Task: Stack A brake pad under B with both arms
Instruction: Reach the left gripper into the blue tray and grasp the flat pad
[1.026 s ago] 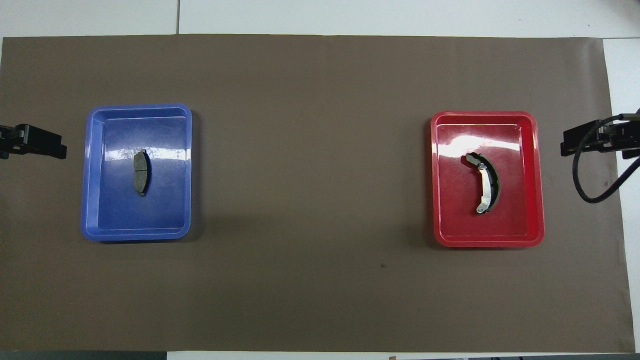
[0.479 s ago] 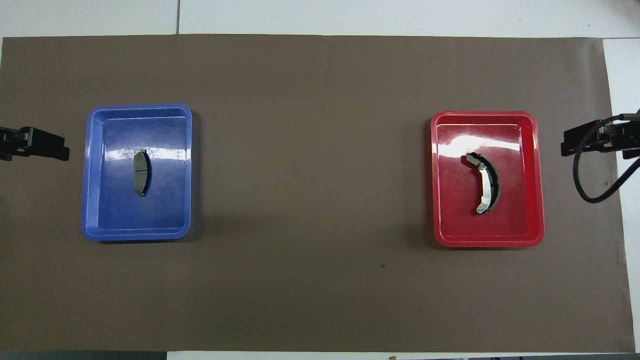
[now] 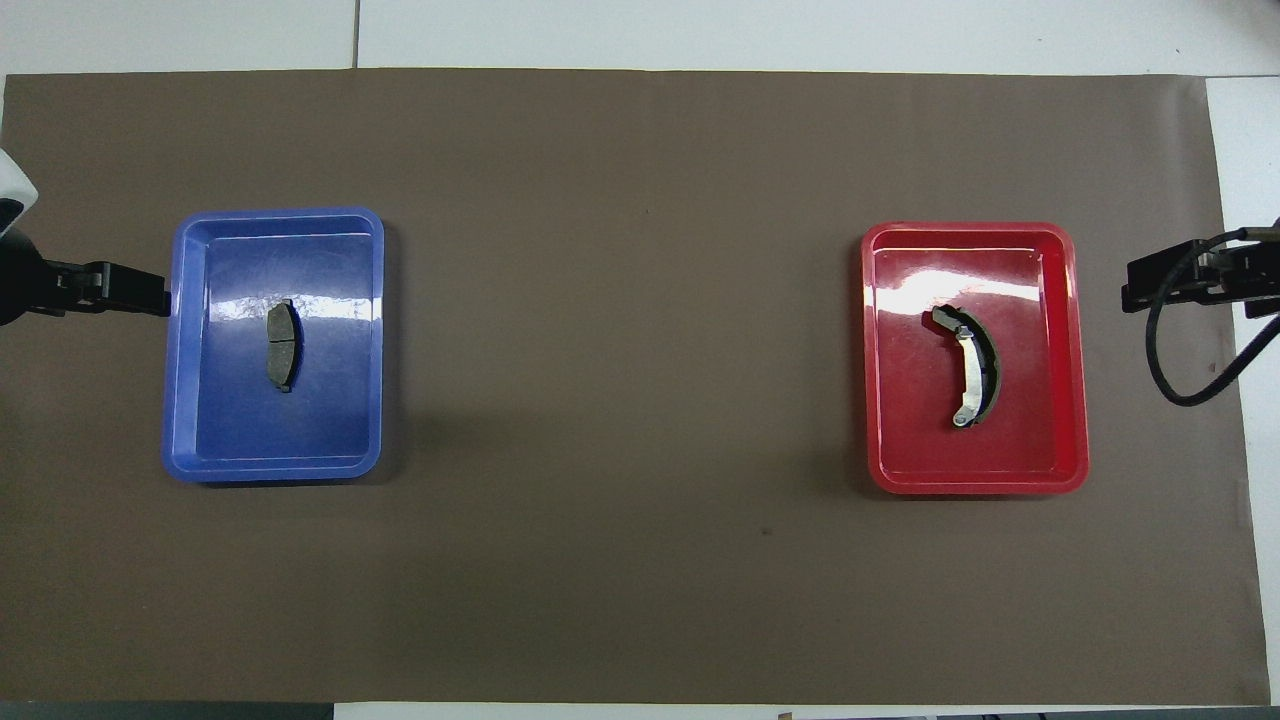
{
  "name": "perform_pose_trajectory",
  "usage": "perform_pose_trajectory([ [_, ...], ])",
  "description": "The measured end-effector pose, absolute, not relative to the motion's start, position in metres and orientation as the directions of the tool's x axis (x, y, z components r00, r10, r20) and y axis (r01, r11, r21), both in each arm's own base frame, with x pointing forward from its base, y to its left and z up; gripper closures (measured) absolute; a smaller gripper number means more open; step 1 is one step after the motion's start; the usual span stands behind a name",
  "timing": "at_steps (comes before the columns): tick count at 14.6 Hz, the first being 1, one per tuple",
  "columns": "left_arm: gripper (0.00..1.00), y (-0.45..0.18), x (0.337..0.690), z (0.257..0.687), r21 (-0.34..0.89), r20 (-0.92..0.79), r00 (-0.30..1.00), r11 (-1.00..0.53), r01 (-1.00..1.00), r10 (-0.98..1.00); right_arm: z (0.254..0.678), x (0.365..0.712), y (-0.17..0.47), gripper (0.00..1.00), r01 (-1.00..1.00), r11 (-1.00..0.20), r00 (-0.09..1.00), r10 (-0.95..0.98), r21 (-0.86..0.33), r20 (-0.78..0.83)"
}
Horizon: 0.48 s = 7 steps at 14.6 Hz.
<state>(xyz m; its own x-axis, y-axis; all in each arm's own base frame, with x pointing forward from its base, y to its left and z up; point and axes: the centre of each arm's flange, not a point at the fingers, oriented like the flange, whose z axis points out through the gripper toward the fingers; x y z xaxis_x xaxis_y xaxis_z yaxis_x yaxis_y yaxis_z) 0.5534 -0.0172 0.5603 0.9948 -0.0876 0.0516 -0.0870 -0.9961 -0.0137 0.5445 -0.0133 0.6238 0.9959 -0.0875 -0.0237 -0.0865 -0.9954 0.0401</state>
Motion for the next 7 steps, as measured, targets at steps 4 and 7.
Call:
perform_pose_trajectory([
  [4, 0.03, -0.017, 0.554, 0.492, -0.014, 0.070, 0.994, -0.997, -0.082, -0.083, 0.624, 0.545, -0.013, 0.00, -0.086, -0.995, 0.996, -0.087, 0.040, -0.024],
  [7, 0.03, -0.019, 0.557, 0.440, -0.011, 0.063, 0.996, -0.998, -0.064, -0.065, 0.624, 0.545, -0.013, 0.00, -0.086, -0.995, 0.996, -0.087, 0.040, -0.024],
])
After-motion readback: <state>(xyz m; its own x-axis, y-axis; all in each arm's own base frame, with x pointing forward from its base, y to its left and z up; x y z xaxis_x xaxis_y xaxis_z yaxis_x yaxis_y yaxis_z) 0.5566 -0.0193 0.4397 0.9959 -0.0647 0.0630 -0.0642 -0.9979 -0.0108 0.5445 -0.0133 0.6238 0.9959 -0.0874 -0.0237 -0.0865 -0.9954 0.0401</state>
